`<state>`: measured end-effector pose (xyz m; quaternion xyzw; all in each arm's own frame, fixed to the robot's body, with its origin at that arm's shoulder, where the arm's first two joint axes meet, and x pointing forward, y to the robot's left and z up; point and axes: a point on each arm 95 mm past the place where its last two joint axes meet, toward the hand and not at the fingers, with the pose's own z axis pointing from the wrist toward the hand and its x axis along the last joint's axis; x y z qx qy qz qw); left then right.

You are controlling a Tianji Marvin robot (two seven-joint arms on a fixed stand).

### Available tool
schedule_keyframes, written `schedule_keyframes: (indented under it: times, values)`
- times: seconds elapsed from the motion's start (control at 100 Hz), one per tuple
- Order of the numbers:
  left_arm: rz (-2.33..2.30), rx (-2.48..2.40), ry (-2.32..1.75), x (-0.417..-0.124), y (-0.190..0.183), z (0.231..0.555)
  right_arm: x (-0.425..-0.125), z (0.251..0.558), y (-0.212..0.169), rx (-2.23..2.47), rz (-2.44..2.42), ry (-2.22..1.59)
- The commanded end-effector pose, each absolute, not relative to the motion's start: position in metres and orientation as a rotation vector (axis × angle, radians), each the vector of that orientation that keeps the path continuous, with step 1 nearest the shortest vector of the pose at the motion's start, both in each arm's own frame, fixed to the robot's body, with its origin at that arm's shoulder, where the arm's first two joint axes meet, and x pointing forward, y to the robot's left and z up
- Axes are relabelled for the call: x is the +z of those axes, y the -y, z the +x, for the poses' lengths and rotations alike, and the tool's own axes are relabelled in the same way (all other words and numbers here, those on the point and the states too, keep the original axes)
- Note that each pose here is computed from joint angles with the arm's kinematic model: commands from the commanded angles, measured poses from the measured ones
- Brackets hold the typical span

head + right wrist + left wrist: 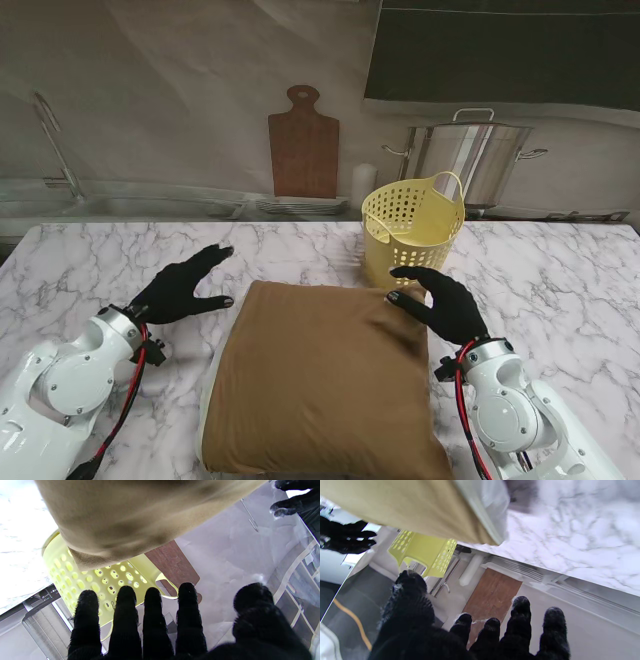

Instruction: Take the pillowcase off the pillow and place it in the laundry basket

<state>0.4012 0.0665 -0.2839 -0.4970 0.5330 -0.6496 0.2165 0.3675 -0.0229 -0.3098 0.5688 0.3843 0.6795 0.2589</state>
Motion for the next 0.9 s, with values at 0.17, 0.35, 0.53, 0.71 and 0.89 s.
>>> schedule_keyframes:
  times: [0.17, 0.35, 0.53, 0.71, 0.89]
  values:
    - [-1.5, -1.614, -1.578, -0.312, -0.095, 0.403, -0.311, 0.367, 0.017, 1.84, 1.554, -1.057]
    - [-1.553, -1.527, -1.631, -0.323, -0.103, 0.405, -0.311, 0.367, 0.015, 1.839, 1.551, -1.065]
    - [-1.574, -1.494, -1.695, -0.33, -0.099, 0.408, -0.311, 0.368, 0.014, 1.838, 1.556, -1.071]
    - [-1.548, -1.433, -1.772, -0.335, -0.095, 0.408, -0.311, 0.367, 0.014, 1.841, 1.554, -1.068]
    - [-1.562, -1.459, -1.774, -0.341, -0.088, 0.406, -0.311, 0.366, 0.013, 1.845, 1.558, -1.064]
